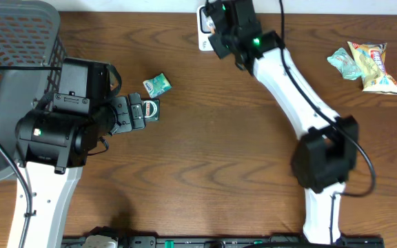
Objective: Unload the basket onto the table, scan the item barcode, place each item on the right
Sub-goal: 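Bring the orange Kleenex pack up against the white scanner face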
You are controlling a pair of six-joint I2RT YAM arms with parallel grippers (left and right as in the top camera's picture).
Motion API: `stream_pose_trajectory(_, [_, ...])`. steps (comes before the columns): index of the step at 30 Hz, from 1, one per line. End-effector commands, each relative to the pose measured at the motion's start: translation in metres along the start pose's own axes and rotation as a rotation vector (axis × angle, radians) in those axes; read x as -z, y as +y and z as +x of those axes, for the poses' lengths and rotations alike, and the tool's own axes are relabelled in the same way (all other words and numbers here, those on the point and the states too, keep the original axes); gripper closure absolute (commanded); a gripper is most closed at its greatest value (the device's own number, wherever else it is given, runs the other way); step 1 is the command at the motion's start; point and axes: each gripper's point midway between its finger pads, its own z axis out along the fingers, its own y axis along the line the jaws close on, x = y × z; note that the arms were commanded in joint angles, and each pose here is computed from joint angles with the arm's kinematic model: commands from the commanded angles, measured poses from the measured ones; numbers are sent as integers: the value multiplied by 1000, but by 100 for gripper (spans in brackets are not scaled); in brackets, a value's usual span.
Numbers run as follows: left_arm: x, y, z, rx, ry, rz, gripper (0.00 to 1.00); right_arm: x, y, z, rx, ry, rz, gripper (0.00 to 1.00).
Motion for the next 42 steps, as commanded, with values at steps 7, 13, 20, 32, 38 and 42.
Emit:
stream_pose_trajectory(7, [3, 0, -3, -2, -13, -4, 2, -45, -36, -31, 294, -49, 190, 99])
stream_pose_trajectory(13, [3, 0, -3, -2, -13, -4, 2, -58, -33, -25, 413, -32, 196, 99])
stream_pose_trajectory(20, [3, 0, -3, -2, -13, -4, 2, -79, -30, -24, 525, -59, 212, 99])
stream_pose_trajectory(32, [3, 0, -3, -2, -13, -4, 2, -95, -36, -25, 577, -99, 238, 99])
stream_pose_trajectory(38, [3, 0, -3, -2, -13, -4, 2, -99, -31, -11, 586, -64, 173, 99])
stream_pose_trajectory(42, [3, 0, -3, -2, -13, -4, 2, -100, -30, -7, 584, -48, 164, 99])
